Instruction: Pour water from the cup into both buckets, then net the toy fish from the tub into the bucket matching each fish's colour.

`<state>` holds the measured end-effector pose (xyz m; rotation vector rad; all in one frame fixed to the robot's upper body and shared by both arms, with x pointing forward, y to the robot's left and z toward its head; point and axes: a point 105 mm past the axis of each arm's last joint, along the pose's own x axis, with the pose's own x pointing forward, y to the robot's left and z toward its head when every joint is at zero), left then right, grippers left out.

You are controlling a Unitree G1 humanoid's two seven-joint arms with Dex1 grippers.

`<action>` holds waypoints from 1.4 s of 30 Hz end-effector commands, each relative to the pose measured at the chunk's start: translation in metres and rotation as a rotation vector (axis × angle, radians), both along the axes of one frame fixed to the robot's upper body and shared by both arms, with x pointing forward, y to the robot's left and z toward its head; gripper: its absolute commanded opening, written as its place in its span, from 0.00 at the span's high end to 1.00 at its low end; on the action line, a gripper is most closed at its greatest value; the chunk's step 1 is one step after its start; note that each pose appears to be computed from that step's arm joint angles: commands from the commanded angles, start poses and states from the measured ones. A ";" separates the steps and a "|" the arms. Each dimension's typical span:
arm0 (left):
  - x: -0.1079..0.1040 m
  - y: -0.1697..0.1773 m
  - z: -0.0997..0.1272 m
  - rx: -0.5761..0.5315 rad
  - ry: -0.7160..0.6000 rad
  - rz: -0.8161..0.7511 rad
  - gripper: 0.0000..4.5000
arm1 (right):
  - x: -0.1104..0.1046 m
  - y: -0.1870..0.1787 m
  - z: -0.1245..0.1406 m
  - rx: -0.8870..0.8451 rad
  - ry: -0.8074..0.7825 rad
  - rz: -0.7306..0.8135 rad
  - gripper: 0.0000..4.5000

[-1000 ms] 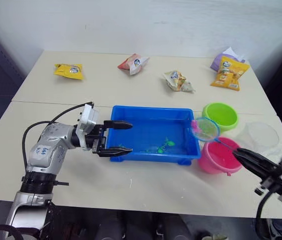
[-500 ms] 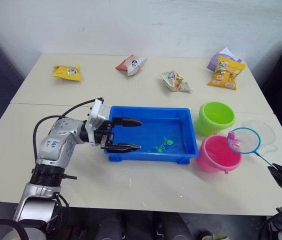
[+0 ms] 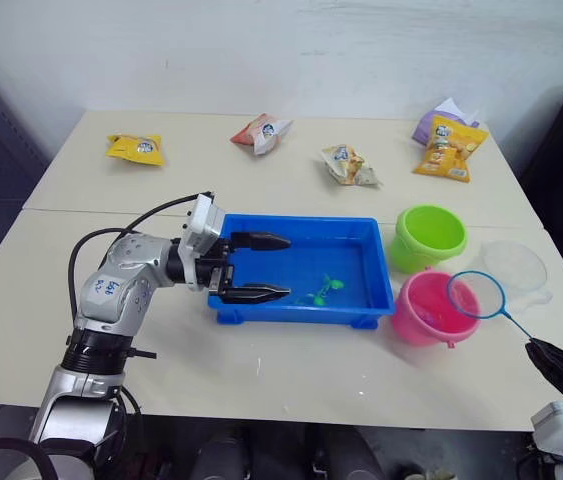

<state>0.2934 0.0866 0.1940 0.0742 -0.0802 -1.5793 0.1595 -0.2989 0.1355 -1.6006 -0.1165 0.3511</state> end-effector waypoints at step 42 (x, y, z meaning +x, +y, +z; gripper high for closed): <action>-0.012 0.061 -0.023 0.063 0.017 0.242 0.01 | 0.156 0.125 0.035 0.193 0.686 0.127 1.00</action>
